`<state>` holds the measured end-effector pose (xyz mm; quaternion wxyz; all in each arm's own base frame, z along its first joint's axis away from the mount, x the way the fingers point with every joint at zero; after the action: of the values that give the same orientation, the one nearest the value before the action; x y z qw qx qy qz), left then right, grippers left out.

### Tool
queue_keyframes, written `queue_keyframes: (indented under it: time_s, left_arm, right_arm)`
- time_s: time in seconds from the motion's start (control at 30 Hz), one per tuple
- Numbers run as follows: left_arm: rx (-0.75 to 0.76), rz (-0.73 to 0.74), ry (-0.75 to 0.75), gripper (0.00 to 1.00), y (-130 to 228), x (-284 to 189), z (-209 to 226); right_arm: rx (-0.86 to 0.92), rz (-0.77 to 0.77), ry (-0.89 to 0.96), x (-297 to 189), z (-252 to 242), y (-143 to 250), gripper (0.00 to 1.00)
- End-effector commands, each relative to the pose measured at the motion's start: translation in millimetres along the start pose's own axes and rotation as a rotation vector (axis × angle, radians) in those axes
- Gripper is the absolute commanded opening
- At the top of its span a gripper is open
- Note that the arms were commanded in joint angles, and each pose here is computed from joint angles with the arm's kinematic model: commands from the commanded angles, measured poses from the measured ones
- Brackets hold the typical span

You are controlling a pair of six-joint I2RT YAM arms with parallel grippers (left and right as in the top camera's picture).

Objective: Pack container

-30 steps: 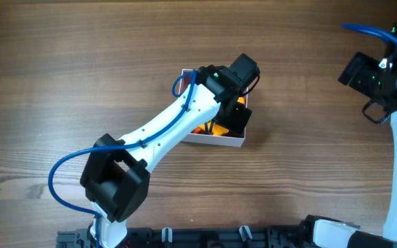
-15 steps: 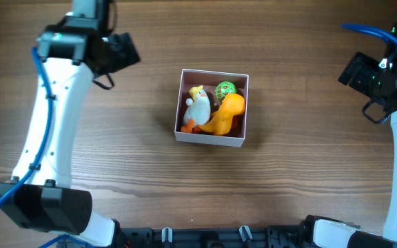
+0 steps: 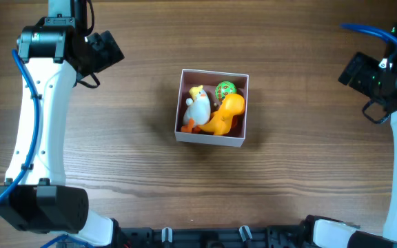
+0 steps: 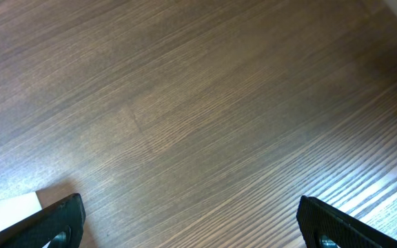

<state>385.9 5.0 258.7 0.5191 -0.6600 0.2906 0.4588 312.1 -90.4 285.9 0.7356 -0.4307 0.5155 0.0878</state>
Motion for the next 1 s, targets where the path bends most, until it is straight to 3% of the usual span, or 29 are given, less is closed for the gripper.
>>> queue_keyframes:
  time_s: [0.0, 0.8, 0.83, 0.87, 0.9, 0.97]
  left_arm:
    - [-0.017, 0.006, 0.013, 1.00, 0.7, -0.6, -0.5]
    - [-0.017, 0.006, 0.013, 1.00, 0.7, -0.6, -0.5]
    - [-0.018, 0.006, 0.013, 1.00, 0.6, -0.6, -0.6]
    - [-0.018, 0.006, 0.013, 1.00, 0.6, -0.6, -0.6]
    - [-0.018, 0.006, 0.013, 1.00, 0.7, -0.6, -0.5]
    - [-0.018, 0.006, 0.013, 1.00, 0.7, -0.6, -0.5]
  right_arm:
    - [0.013, 0.005, 0.011, 3.8, -0.8, 0.7, 1.00]
    - [0.014, 0.004, 0.010, 3.8, -0.7, 0.5, 1.00]
    - [0.017, -0.005, 0.005, 3.8, 0.4, -1.5, 0.97]
    - [0.031, -0.014, -0.002, 3.8, 1.8, -3.6, 0.87]
    - [0.073, -0.025, -0.014, 3.7, 4.1, -6.2, 0.99]
    - [0.103, -0.026, -0.100, -0.6, 16.5, -8.7, 1.00]
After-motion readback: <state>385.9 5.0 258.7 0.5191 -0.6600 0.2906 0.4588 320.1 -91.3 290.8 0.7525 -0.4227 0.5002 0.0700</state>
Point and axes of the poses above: each gripper's point midway between its finger pads, its own x axis out along the fingers, its own z axis along the line the jaws close on, y = z × x, the point moved 3 cm from there along -x, back along the fingers, and after that the axes turned 12 degrees about x, right-handed, at the moved point
